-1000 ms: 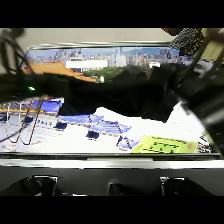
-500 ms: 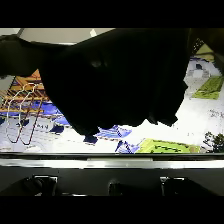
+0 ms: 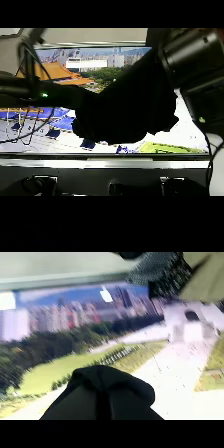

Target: Fold the clothes and pants, and hang the long-sleeved shirts on hangers.

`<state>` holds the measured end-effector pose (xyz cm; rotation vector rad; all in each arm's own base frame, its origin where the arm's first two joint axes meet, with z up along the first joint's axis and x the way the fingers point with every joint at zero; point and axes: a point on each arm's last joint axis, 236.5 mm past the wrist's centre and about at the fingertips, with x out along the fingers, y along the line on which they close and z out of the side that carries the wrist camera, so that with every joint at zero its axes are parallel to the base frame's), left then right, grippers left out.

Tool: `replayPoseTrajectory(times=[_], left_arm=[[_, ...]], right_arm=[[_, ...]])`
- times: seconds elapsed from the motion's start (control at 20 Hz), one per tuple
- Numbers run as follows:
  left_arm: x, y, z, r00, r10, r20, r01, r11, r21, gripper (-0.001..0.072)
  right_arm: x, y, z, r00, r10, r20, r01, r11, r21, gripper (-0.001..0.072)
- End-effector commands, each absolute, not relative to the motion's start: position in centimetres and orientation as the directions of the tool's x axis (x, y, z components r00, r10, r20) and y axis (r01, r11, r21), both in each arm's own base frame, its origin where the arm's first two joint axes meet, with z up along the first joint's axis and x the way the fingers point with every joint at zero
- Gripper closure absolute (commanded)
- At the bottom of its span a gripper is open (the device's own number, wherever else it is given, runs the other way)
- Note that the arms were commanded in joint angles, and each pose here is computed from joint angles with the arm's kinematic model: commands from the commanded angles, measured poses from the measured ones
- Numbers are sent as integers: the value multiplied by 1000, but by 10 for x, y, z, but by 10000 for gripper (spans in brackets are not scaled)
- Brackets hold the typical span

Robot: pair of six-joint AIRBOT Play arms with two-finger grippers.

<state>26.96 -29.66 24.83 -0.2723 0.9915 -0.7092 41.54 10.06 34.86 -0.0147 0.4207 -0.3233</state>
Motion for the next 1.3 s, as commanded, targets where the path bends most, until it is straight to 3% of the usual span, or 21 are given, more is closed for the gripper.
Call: replayPoseTrajectory(times=[0.0,0.1,0.25,0.5,0.95,1.0,1.1,1.15,1.25], left_arm=[[261,-336,206,231,-758,-610,350,650,-674,674],[258,-356,176,177,-781,-599,292,623,-726,674],[240,-399,140,54,-809,-586,315,570,-759,674],[204,-461,99,-90,-833,-546,281,505,-816,674],[214,-485,41,-72,-807,-587,222,561,-798,674],[218,-486,37,-60,-807,-588,219,564,-796,674],[224,-486,32,-48,-805,-592,210,571,-793,674],[224,-486,30,-49,-802,-595,207,574,-792,673],[227,-485,26,-48,-799,-599,201,580,-789,643]], right_arm=[[440,77,288,769,-239,-593,301,954,6,668],[460,86,262,747,-50,-663,206,965,160,667],[474,96,214,643,66,-763,131,972,194,666],[510,106,149,575,59,-816,56,992,111,667],[526,120,71,451,75,-889,59,992,114,664],[526,121,67,444,73,-893,60,992,111,640],[525,120,63,433,68,-899,62,992,106,359],[521,118,63,422,62,-904,65,993,98,274],[512,108,64,392,25,-920,75,995,59,272]])
